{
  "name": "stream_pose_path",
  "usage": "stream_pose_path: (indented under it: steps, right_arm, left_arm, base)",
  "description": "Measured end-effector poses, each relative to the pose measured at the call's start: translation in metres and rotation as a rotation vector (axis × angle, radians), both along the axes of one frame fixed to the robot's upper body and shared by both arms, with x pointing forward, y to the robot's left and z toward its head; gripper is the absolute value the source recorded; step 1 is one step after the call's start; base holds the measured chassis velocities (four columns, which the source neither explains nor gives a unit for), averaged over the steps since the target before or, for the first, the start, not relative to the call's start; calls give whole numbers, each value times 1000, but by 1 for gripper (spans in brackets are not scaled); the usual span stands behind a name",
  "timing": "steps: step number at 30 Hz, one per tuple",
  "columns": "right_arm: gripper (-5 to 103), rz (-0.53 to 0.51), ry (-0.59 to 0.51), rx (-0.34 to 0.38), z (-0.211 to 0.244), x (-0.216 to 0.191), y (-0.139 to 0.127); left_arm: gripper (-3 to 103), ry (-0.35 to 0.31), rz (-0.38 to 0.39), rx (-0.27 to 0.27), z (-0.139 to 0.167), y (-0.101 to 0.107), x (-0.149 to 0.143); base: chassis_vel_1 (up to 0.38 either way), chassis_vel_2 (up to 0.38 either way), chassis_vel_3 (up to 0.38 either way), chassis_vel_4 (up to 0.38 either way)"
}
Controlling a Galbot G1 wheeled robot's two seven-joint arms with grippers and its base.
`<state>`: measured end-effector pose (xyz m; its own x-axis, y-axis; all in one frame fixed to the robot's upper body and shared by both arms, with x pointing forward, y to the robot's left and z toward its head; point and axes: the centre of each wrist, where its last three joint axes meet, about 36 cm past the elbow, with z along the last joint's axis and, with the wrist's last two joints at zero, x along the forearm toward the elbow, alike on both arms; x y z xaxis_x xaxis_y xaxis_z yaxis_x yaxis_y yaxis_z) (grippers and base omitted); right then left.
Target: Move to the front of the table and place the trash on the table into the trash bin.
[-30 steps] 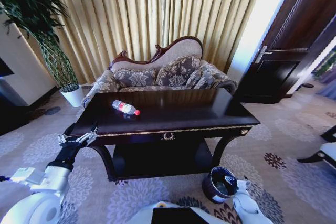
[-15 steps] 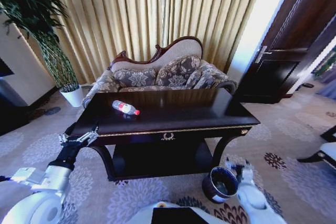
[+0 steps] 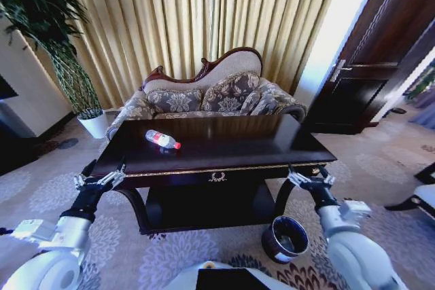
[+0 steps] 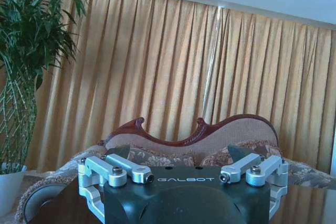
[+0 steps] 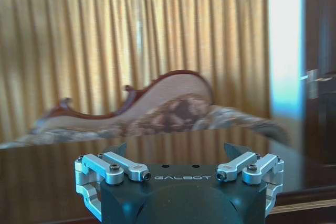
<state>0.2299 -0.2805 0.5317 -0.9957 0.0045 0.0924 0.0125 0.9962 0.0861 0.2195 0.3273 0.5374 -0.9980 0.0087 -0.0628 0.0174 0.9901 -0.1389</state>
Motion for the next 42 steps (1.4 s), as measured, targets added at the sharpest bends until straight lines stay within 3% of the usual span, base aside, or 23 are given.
stream_pose_path:
  steps: [13, 42]
  right_arm:
    - [100, 74, -12, -14, 2, 10, 10]
    - [100, 110, -20, -11, -4, 12, 18]
  left_arm:
    - [100, 8, 1, 39, 12, 7, 1]
    - [100, 15, 2, 36, 12, 5, 1]
  base:
    - [0, 0, 0, 0]
    - [-82, 84, 78, -83]
